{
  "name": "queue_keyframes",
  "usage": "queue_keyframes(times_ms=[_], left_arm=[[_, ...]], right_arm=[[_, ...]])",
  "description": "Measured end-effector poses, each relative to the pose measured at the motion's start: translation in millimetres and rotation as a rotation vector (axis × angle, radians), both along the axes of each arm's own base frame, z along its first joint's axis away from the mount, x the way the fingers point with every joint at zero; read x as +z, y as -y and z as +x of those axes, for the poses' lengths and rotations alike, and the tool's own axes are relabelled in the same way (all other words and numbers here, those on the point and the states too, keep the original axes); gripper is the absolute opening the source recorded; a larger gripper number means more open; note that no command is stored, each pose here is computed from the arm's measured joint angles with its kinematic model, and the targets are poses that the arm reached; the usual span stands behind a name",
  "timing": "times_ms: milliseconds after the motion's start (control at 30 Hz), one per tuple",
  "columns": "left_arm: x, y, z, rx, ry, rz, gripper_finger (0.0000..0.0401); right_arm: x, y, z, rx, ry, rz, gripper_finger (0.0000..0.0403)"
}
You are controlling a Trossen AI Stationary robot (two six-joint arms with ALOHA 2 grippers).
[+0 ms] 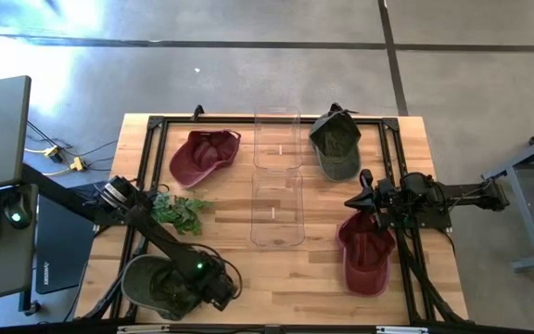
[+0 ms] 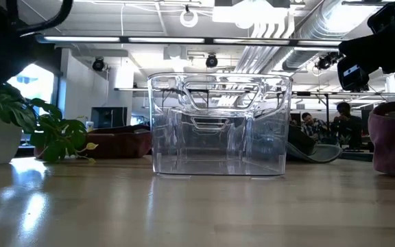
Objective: Pick & Place hat
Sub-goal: Put the bottom black cap into the bottom transparent bin
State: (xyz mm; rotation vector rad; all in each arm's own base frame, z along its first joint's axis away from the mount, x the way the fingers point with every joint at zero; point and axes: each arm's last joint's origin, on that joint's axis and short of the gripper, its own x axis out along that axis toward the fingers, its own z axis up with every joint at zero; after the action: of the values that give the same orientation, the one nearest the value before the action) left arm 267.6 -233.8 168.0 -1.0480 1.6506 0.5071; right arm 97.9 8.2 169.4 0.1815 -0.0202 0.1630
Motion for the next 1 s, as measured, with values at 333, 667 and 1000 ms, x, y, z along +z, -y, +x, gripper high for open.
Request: queue_keyframes(times_ms=[333, 667, 1000], left_arm=[[89, -3, 15, -0.144, 0.335, -0.148, 0.0006], [234, -50, -5, -0.348, 0.851, 0.097, 0.0004], [282, -92, -33, -0.707, 0.838, 0.386, 0.0002]], right_arm=[[0, 0, 0, -0.001, -0.001, 0.0, 0.0], [0, 0, 0, -0.001, -0.001, 0.0, 0.0], [0, 0, 0, 0.0, -0.001, 0.0, 0.0]])
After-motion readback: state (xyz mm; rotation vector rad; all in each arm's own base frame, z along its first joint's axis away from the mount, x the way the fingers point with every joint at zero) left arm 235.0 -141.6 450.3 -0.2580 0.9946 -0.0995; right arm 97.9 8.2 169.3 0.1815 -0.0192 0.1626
